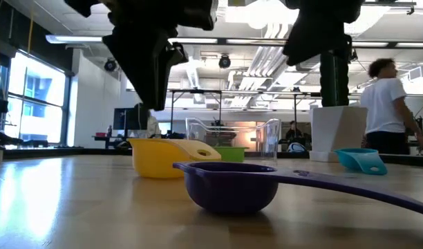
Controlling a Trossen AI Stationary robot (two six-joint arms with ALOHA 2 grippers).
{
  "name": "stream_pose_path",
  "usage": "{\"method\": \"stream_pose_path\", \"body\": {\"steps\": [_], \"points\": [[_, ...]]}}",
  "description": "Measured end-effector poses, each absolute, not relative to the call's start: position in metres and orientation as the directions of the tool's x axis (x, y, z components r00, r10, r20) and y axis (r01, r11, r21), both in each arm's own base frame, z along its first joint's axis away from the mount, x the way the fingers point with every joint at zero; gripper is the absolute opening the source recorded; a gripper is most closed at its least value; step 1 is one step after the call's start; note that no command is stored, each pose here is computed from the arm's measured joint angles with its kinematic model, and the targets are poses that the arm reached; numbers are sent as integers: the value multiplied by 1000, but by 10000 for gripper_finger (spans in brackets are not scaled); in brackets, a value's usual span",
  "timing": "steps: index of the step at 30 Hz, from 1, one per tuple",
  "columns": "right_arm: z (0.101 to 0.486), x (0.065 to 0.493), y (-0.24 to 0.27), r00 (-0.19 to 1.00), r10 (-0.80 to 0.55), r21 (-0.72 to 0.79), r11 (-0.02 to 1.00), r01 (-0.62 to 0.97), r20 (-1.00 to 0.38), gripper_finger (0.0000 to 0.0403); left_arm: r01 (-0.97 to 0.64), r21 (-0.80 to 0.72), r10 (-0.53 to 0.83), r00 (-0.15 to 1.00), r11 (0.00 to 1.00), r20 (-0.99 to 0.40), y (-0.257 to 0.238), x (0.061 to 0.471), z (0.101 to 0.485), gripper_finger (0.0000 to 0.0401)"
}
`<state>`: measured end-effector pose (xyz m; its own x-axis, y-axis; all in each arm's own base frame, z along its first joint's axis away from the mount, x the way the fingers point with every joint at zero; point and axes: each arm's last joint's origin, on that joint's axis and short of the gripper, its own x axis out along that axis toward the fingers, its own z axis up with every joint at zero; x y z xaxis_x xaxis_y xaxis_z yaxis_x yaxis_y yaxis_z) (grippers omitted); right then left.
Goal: Nest measuring cups in basket
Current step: Stack the yellow measuring cup on the top of the blue measuring cup
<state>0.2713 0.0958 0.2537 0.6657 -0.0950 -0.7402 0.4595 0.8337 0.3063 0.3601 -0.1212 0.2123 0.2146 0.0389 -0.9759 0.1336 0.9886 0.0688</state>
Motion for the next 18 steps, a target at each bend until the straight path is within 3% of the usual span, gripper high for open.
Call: {"method": "stream_pose_path", "body": {"steps": [6, 18], "points": [[259, 280, 87, 717, -140, 350, 799, 489, -683, 129, 111, 146, 124, 182, 983, -975, -111, 354, 232, 83], [277, 305, 47, 843, -161, 471, 768, 434, -514, 130, -106, 275, 293, 235, 956, -927, -80, 310, 297, 83]]}}
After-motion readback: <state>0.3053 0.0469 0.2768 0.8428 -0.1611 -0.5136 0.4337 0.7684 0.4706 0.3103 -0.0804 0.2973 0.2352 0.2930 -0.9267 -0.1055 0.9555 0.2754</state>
